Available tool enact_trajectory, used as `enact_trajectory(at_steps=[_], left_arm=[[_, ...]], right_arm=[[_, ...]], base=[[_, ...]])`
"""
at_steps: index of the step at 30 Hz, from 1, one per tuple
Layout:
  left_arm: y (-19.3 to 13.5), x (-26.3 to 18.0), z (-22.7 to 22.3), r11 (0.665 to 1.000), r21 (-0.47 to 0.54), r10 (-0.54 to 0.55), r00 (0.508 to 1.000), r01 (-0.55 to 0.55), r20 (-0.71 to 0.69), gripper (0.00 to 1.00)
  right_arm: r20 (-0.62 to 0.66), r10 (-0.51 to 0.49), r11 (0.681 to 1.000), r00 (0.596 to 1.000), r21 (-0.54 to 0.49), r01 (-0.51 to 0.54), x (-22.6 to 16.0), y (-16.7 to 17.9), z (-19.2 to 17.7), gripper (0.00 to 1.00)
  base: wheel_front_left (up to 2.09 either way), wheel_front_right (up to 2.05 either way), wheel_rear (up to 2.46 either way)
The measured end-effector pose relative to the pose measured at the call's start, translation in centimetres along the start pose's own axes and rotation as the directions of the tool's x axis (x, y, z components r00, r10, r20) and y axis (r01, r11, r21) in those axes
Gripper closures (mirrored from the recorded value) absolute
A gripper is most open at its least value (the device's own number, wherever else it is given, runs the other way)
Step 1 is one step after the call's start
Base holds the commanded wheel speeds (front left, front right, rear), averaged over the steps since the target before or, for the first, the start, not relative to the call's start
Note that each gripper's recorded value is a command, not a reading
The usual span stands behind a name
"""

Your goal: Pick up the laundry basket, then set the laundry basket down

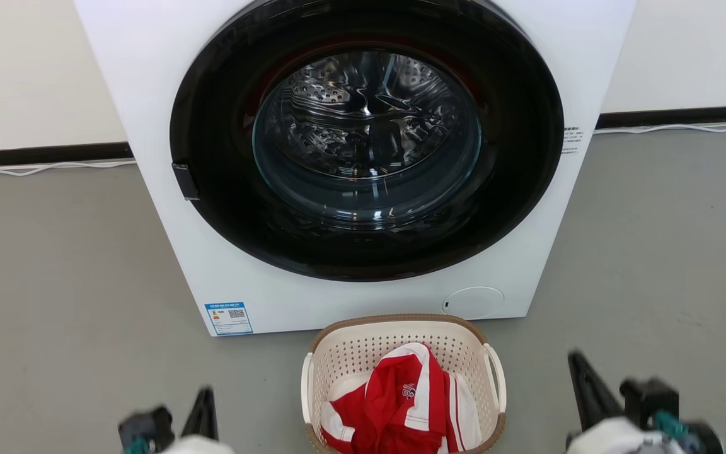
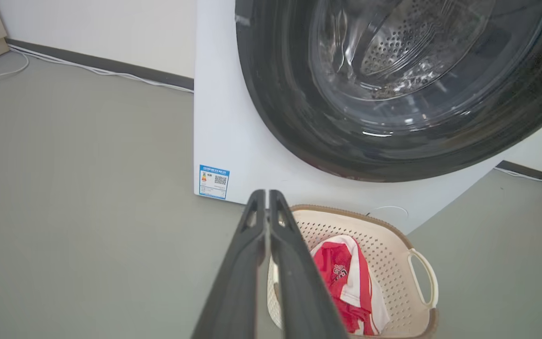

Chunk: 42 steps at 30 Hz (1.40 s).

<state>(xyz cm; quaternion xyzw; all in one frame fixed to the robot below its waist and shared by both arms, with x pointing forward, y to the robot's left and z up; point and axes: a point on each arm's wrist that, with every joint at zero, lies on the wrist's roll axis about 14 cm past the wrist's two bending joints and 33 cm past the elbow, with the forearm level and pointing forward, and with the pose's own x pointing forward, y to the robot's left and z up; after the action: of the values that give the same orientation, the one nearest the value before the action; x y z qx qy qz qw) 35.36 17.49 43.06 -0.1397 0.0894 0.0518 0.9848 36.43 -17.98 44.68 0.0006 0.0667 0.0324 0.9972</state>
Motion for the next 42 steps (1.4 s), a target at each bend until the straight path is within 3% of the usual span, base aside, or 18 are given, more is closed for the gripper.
enact_trajectory(at_steps=[3,16,29,42], left_arm=[[0.8,-1.0,-2.0,1.000,-0.006,0.022,0.998,-0.022,-0.062,1.00],[1.1,-0.8,-1.9,0.989,-0.136,0.041,0.996,-0.052,-0.083,1.00],[1.2,-0.5,-1.5,0.958,-0.280,0.041,0.995,-0.066,-0.095,1.00],[1.2,-0.3,-1.2,0.911,-0.405,0.036,0.994,-0.077,-0.107,1.00]], right_arm=[[-0.067,-0.008,1.000,0.998,0.020,0.009,-1.1,-0.1,-2.2,1.00],[-0.061,-0.047,0.983,0.997,0.174,0.057,-0.9,-0.7,-1.8,1.00],[-0.054,-0.081,0.936,0.995,0.338,0.094,-0.7,-1.3,-1.2,1.00],[-0.058,-0.102,0.865,0.993,0.488,0.117,-0.5,-1.7,-0.8,1.00]], base=[[0.00,0.00,0.00],[0.00,0.00,0.00],[0.00,0.00,0.00],[0.00,0.00,0.00]])
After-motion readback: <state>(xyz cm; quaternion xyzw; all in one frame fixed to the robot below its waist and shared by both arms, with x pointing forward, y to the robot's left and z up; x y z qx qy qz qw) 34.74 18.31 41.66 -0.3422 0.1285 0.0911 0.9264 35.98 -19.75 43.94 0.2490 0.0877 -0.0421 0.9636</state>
